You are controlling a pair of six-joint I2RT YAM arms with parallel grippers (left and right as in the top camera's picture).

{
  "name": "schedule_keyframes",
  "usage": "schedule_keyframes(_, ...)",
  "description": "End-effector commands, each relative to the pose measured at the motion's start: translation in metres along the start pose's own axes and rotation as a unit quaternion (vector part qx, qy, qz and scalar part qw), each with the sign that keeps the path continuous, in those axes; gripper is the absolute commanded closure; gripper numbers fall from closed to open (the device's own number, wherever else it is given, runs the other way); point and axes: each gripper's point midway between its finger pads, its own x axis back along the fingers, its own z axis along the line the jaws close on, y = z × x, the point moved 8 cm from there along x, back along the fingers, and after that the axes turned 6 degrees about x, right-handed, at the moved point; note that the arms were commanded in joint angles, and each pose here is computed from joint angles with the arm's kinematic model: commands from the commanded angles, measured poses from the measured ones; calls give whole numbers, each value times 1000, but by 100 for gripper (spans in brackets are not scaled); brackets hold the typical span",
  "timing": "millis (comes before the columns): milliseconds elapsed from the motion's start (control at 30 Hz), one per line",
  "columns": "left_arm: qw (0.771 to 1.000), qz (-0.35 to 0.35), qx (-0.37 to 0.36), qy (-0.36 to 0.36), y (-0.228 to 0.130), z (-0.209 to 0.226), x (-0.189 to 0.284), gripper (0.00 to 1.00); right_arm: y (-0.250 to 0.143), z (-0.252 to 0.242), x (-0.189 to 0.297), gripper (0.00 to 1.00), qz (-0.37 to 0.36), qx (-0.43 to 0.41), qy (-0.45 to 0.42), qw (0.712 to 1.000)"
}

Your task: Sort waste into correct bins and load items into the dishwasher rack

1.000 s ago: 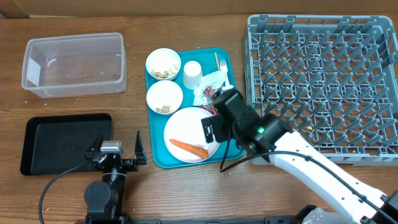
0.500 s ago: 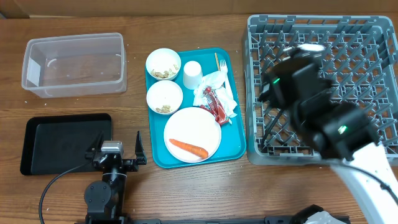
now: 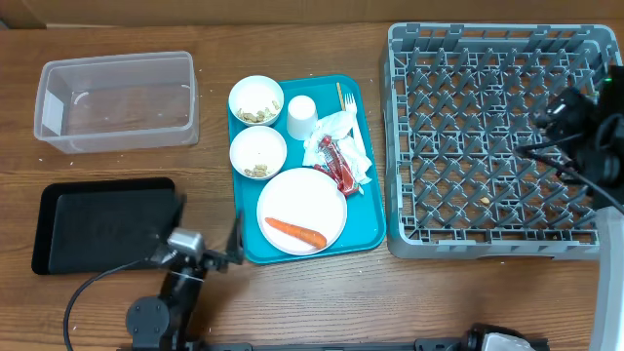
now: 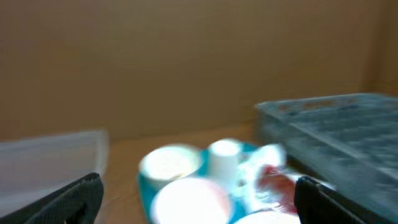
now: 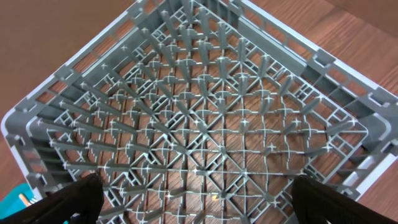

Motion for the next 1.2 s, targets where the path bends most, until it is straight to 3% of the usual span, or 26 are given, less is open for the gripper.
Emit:
schedule_keyframes(0,986,-3,17,-165,13,-33,7,0,3,-2,3,0,-1,-14,17,1000)
schedule_keyframes(67,984,3,22,-178,23,-37,9,0,3,-2,3,0,-1,-14,17,1000)
schedule_keyframes(267,974,112,48,-189,65,-48,8,0,3,-2,3,0,-1,-14,17,1000)
schedule_keyframes(400,945,140,38,-292,107,-66,-5,0,3,-2,3,0,-1,-14,17,1000)
schedule_keyframes(567,931,149,66,-327,126,-67,-28,0,3,-2,3,0,-1,-14,17,1000)
schedule_keyframes(767,920,261,153,-248,131,-60,-63,0,3,-2,3,0,-1,-14,17,1000)
schedule_keyframes(967,894,425,70,-126,113,-83,-90,0,3,-2,3,0,-1,-14,17,1000)
schedule_keyframes(1067,878,456,20,-145,97,-116,-100,0,3,-2,3,0,-1,-14,17,1000)
schedule_keyframes(1167,856,483,14,-184,80,-142,-103,0,3,-2,3,0,-1,-14,17,1000)
